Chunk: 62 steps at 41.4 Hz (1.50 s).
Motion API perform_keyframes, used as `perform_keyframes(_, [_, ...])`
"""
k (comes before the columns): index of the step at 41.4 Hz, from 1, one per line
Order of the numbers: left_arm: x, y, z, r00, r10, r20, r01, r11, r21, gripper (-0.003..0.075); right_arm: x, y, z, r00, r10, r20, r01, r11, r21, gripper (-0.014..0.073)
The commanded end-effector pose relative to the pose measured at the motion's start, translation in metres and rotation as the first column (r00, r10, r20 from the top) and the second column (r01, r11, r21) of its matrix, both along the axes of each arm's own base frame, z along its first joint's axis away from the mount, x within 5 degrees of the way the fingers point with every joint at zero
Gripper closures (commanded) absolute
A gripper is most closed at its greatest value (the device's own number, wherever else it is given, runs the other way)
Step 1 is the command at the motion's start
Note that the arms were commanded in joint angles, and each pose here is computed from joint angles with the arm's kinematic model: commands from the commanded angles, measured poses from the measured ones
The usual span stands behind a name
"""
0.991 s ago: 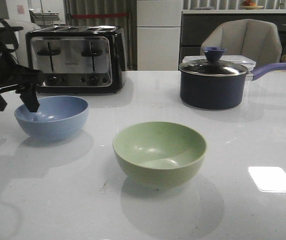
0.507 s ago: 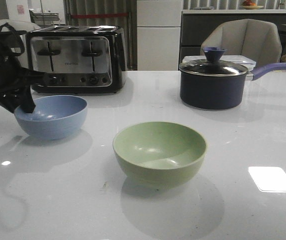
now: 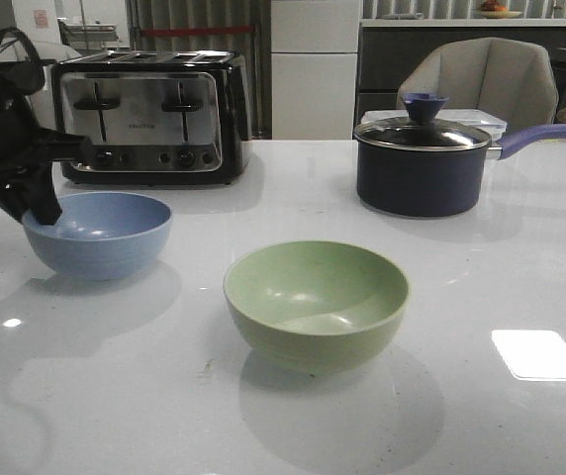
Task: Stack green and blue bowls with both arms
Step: 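Grasp the light blue bowl rim with the left gripper and lift, then lower the blue bowl into the green bowl with the left gripper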
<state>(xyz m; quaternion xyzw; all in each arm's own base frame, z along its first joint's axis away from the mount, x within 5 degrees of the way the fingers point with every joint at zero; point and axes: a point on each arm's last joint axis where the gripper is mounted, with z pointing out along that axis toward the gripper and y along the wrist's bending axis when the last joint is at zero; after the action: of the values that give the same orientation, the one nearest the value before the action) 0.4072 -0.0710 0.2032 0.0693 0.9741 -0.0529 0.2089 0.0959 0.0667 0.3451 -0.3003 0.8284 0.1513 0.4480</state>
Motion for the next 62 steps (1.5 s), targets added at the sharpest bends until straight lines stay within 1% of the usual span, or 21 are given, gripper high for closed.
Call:
perform_keyframes(1, [-0.007,-0.013,0.062,0.987,-0.057,0.148,0.062,0.998,-0.032,0.0627,0.002,0.0,0.013,0.997,-0.008,0.078,0.005,0.999,0.042,0.0127])
perform_keyframes(7, [-0.025,-0.033,0.1,0.96,-0.156,0.231,0.166,0.986,-0.023,0.0627,0.002,0.0,0.013,0.997,-0.008,0.078,0.005,0.999,0.042,0.0127])
perform_keyframes(11, [-0.044,-0.052,0.122,0.94,-0.216,0.265,0.23,0.973,-0.024,0.0627,0.002,0.0,0.013,0.997,-0.008,0.078,0.005,0.999,0.042,0.0127])
perform_keyframes(16, [-0.067,-0.077,0.139,0.905,-0.312,0.288,0.329,0.944,-0.013,0.0627,0.002,0.0,0.013,0.997,-0.008,0.078,0.005,0.999,0.042,0.0127])
perform_keyframes(19, [-0.08,-0.094,0.143,0.886,-0.366,0.283,0.385,0.923,-0.011,0.0627,0.002,0.0,0.013,0.997,-0.008,0.078,0.005,0.999,0.042,0.0127])
perform_keyframes(23, [-0.092,-0.115,0.141,0.861,-0.43,0.272,0.449,0.893,-0.009,0.0627,0.002,0.0,0.013,0.997,-0.008,0.078,0.005,0.999,0.042,0.0127])
perform_keyframes(26, [-0.097,-0.132,0.136,0.843,-0.47,0.262,0.489,0.872,-0.009,0.0627,0.002,0.0,0.013,0.997,-0.008,0.078,0.005,0.999,0.042,0.0127])
perform_keyframes(32, [-0.097,-0.153,0.12,0.825,-0.508,0.247,0.526,0.851,-0.007,0.0627,0.002,0.0,0.013,0.997,-0.008,0.078,0.005,0.999,0.042,0.0127])
perform_keyframes(39, [-0.092,-0.17,0.096,0.83,-0.516,0.211,0.535,0.844,-0.044,0.0627,0.002,0.0,0.013,0.997,-0.008,0.078,0.005,0.999,0.042,0.0127])
perform_keyframes(42, [-0.088,-0.176,0.085,0.831,-0.518,0.202,0.536,0.843,-0.045,0.0627,0.002,0.0,0.013,0.997,-0.008,0.078,0.005,0.999,0.042,0.0127])
perform_keyframes(48, [-0.08,-0.182,0.064,0.839,-0.518,0.166,0.532,0.846,-0.044,0.0627,0.002,0.0,0.013,0.997,-0.008,0.078,0.005,0.999,0.042,0.0127])
perform_keyframes(52, [-0.079,-0.185,0.058,0.848,-0.51,0.144,0.523,0.849,-0.075,0.0622,0.002,0.0,0.013,0.997,-0.008,0.078,0.005,0.999,0.042,0.0127])
perform_keyframes(55, [-0.078,-0.186,0.054,0.849,-0.51,0.137,0.522,0.849,-0.077,0.0587,0.002,0.0,0.013,0.997,-0.008,0.078,0.005,0.999,0.042,0.0127])
perform_keyframes(57, [-0.078,-0.186,0.054,0.849,-0.51,0.137,0.522,0.849,-0.077,0.0547,0.002,0.0,0.013,0.997,-0.008,0.078,0.005,0.999,0.042,0.0127])
perform_keyframes(61, [-0.079,-0.186,0.055,0.849,-0.51,0.137,0.523,0.849,-0.077,0.0436,0.002,0.0,0.013,0.997,-0.008,0.078,0.005,0.999,0.042,0.0127])
perform_keyframes(62, [-0.079,-0.186,0.055,0.849,-0.51,0.137,0.523,0.849,-0.077,0.0398,0.002,0.0,0.013,0.997,-0.008,0.078,0.005,0.999,0.042,0.0127])
